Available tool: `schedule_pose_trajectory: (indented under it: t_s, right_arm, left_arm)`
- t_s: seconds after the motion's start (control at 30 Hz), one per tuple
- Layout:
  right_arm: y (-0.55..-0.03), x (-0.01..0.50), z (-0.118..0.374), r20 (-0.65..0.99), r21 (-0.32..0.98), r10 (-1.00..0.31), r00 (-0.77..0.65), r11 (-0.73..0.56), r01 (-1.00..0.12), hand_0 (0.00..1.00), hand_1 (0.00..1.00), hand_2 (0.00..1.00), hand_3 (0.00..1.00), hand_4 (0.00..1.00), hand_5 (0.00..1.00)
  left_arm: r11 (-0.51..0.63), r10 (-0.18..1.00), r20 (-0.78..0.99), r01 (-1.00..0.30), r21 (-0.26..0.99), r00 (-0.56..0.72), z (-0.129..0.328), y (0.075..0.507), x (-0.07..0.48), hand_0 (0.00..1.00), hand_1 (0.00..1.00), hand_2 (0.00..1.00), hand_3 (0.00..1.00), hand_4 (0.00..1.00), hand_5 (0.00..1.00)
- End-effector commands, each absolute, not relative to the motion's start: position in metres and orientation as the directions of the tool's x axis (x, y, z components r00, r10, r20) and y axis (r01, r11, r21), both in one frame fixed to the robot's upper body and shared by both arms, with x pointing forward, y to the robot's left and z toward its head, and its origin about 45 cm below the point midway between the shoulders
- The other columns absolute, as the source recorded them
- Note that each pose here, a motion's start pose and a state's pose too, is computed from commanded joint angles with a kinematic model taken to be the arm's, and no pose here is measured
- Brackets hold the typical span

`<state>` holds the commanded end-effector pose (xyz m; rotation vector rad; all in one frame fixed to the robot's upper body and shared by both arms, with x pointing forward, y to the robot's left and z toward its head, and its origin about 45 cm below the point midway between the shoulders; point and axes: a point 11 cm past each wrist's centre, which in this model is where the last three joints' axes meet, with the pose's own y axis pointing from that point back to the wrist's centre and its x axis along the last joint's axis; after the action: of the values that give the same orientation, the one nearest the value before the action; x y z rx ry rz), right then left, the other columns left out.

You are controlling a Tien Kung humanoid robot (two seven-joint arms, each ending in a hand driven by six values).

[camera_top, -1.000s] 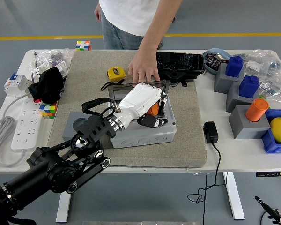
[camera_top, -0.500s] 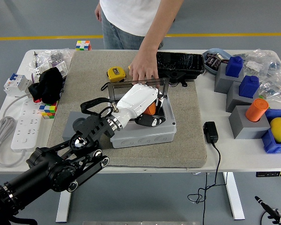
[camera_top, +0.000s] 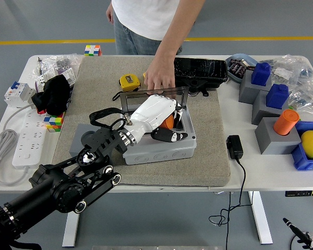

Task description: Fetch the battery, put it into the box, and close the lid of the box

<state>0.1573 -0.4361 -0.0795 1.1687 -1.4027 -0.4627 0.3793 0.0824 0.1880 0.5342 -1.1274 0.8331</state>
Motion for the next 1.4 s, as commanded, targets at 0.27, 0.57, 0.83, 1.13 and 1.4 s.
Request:
schedule_pose_trajectory:
  t_s: [0.27,0.57,0.83,1.13,1.4]
  right_arm:
    - [-0.4362,0.1557,-0.0801,0.508,0.832,-0.838,0.198,0.417,-0.367,0.866,0.843,0.812,0.852,0.998,0.998]
    - [-0.4359,0.1572,-0.0797,0.507,0.831,-0.839,0.197,0.416,-0.369,0.866,0.842,0.811,0.851,0.998,0.998]
    - [-0.4359,0.1578,-0.0795,0.506,0.831,-0.84,0.196,0.415,-0.37,0.865,0.841,0.811,0.851,0.998,0.998]
    - [-0.4352,0.1573,-0.08,0.502,0.835,-0.842,0.197,0.411,-0.366,0.864,0.837,0.81,0.851,0.998,0.998]
    - [-0.4346,0.1571,-0.0803,0.5,0.836,-0.843,0.197,0.41,-0.366,0.863,0.826,0.802,0.85,0.998,0.998]
  left_arm:
    - [0.599,0.32,0.924,-0.8,-0.027,0.209,0.1865,0.0827,0.3788,0.154,0.161,0.198,0.233,0.998,0.657]
    - [0.602,0.323,0.924,-0.798,-0.032,0.206,0.1882,0.083,0.3799,0.19,0.192,0.215,0.244,0.998,0.736]
    - [0.609,0.353,0.907,-0.792,-0.038,0.228,0.1892,0.0826,0.3799,0.274,0.254,0.242,0.263,0.998,0.935]
    - [0.633,0.401,0.873,-0.773,-0.045,0.278,0.1895,0.0818,0.3796,0.849,0.795,0.631,0.556,0.998,0.998]
    - [0.627,0.404,0.878,-0.777,-0.061,0.256,0.1923,0.0831,0.3807,0.998,0.998,0.953,0.883,0.998,0.998]
